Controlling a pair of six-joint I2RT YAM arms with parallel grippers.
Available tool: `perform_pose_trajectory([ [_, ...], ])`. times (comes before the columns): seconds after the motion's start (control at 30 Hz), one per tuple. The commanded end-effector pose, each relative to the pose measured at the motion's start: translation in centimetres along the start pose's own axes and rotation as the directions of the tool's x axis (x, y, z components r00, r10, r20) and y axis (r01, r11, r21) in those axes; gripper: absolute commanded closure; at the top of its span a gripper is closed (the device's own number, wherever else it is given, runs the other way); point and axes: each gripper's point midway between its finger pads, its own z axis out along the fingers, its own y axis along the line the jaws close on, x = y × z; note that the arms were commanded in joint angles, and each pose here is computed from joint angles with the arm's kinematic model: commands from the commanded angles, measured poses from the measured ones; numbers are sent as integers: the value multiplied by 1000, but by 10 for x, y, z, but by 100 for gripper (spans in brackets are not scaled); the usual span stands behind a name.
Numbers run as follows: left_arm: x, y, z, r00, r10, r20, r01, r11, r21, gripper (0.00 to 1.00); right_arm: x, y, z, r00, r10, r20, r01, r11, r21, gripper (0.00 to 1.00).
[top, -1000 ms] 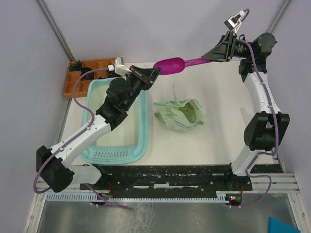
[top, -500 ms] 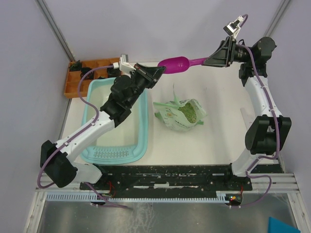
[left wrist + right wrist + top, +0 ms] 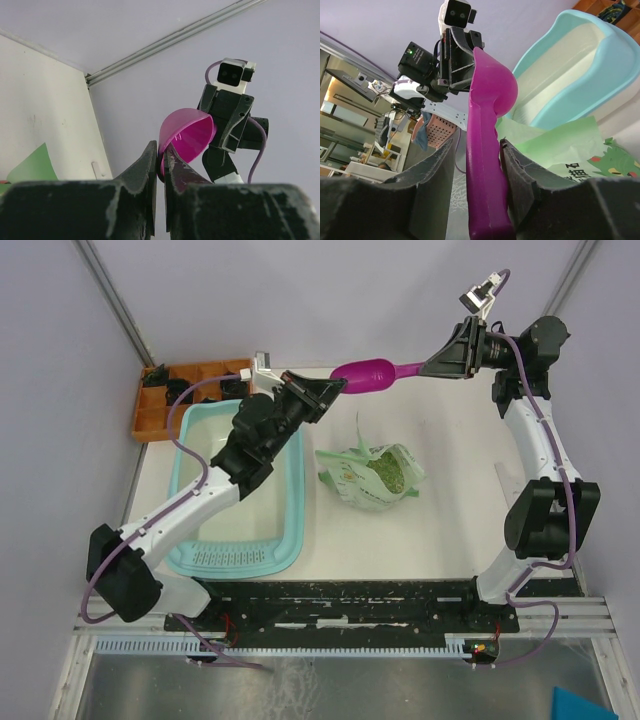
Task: Fill the litter box with clean litter
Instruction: Pick up the spatula from the center of the board.
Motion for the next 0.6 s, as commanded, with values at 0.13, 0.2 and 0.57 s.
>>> perform_pose_trajectory([
  [0.13,-14,-32,4,999,-47,25,45,995,84,97,-1,16,0,995,-99,-6,99,995,-6,55],
  [0.2,-12,-32,6,999,-47,18,45,995,85,97,0,15,0,995,-97,-7,97,995,-6,55],
  [0.57,-8,-30,8,999,-43,0,42,996,79,97,0,9,1,996,-84,-7,84,996,-8,71],
])
